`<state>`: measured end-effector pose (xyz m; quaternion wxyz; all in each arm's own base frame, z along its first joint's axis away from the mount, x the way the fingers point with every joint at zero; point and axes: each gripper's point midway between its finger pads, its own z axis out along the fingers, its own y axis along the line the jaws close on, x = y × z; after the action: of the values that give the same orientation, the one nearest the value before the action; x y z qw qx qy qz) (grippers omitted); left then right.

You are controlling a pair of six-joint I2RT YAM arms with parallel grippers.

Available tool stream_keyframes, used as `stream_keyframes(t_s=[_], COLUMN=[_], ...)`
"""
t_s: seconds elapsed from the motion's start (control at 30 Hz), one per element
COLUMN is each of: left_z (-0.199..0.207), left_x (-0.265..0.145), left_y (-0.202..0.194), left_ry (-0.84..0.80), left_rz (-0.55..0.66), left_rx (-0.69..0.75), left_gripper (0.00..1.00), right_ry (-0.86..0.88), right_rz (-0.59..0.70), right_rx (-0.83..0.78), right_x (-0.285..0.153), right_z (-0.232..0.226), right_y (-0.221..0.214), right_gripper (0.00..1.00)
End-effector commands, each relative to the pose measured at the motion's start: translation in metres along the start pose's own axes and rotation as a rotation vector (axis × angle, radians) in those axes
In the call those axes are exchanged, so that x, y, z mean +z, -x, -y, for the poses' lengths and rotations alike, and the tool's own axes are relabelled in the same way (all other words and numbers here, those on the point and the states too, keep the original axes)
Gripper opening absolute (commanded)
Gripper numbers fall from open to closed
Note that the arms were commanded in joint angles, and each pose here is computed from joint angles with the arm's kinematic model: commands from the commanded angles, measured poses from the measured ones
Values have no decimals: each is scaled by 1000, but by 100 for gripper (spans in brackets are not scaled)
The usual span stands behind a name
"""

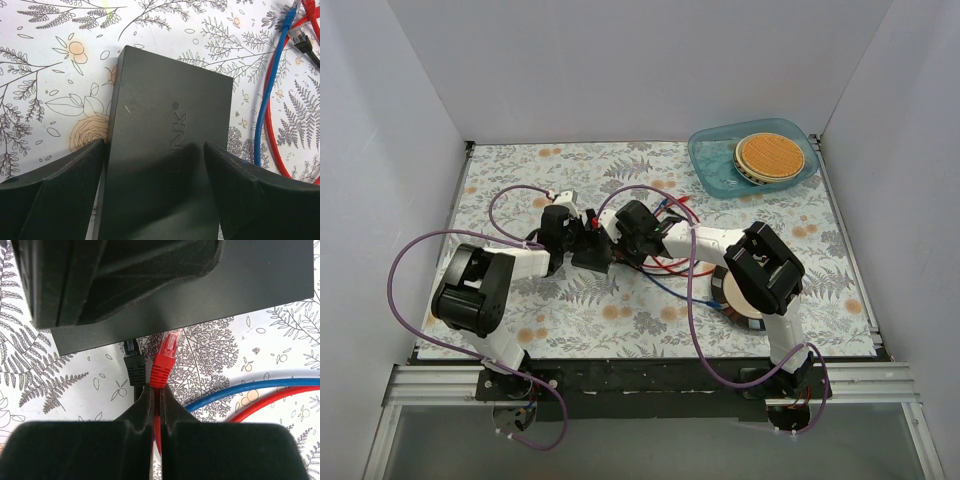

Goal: Insert the plug into the switch port

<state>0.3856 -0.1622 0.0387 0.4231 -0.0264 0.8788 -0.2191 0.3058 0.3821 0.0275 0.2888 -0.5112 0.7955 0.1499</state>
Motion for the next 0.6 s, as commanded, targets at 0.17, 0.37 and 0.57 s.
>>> stream_keyframes(t_s=[0.17,0.37,0.57], left_z=[14,2,0], left_x=[-8,-2,3], left_y=[-36,-13,-2], left_ry=[-34,10,1], left_rz=[-162,-101,-76], left_rx=[-65,-102,-120], left_gripper=[83,83,80], right_ry=[49,31,62], right_rz=[176,159,162], right_rx=[-69,-63,-47], right_x=[14,14,12], right_z=[-5,-2,-8], right_y=[48,44,43], right_gripper=[1,1,1])
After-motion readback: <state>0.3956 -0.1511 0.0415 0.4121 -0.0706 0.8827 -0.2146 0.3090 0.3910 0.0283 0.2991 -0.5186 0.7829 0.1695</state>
